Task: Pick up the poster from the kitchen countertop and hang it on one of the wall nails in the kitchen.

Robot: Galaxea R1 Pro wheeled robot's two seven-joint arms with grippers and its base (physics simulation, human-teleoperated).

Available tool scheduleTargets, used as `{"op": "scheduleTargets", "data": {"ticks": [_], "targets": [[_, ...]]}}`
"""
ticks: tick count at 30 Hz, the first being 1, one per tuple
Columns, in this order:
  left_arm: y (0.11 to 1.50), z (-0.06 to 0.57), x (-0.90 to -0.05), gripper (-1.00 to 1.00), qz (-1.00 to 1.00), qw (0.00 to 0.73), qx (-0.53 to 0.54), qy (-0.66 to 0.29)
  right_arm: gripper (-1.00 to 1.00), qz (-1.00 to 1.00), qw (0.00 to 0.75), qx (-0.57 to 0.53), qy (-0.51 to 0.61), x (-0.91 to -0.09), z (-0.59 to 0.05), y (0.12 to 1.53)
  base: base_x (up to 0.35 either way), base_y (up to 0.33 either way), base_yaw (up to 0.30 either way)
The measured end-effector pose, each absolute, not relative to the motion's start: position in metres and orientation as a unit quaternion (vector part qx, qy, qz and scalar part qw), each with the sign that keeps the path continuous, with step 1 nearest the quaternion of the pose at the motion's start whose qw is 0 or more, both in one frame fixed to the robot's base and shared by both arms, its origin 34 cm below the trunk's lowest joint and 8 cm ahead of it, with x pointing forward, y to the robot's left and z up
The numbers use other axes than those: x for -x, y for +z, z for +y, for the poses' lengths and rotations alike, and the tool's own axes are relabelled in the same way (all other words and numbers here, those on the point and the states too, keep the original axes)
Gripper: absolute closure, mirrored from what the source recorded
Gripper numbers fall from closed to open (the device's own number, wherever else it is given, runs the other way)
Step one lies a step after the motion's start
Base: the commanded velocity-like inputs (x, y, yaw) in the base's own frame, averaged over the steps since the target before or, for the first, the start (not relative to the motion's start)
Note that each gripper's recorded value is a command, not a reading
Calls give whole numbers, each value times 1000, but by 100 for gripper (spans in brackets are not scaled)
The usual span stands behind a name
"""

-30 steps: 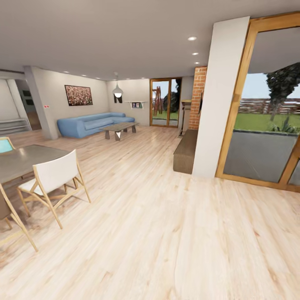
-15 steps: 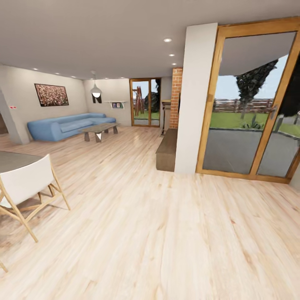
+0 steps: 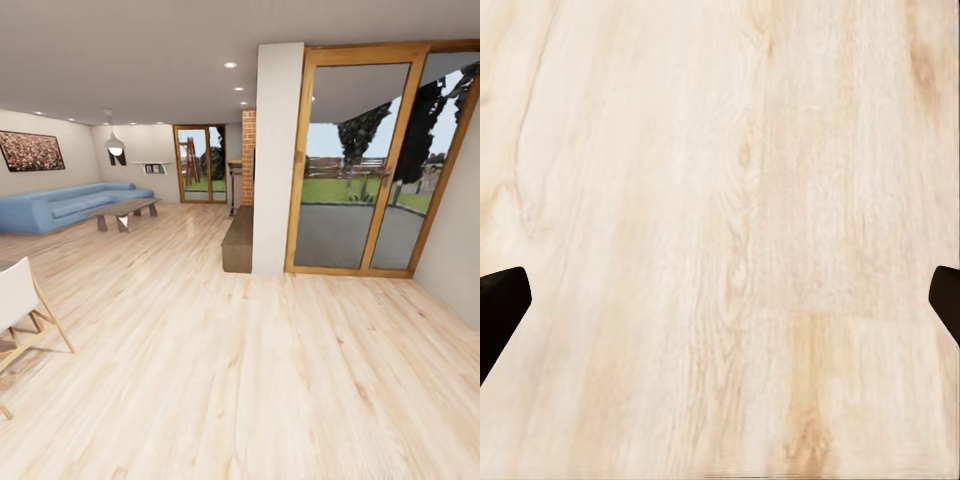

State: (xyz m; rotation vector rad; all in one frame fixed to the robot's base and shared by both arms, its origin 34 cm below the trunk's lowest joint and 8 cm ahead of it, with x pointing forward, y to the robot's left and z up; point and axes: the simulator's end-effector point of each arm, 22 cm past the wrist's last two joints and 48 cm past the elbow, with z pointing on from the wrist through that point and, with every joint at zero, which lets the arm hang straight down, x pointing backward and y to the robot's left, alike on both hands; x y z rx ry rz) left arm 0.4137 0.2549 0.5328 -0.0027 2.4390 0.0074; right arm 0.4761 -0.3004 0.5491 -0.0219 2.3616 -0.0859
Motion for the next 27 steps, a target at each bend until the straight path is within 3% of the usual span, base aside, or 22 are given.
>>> {"op": "scheduleTargets", "data": {"ticks": [27], "targets": [[533, 255, -414, -100, 939, 344, 1, 3, -100, 925, 379, 9, -34, -476, -300, 549, 0, 0, -300]]}}
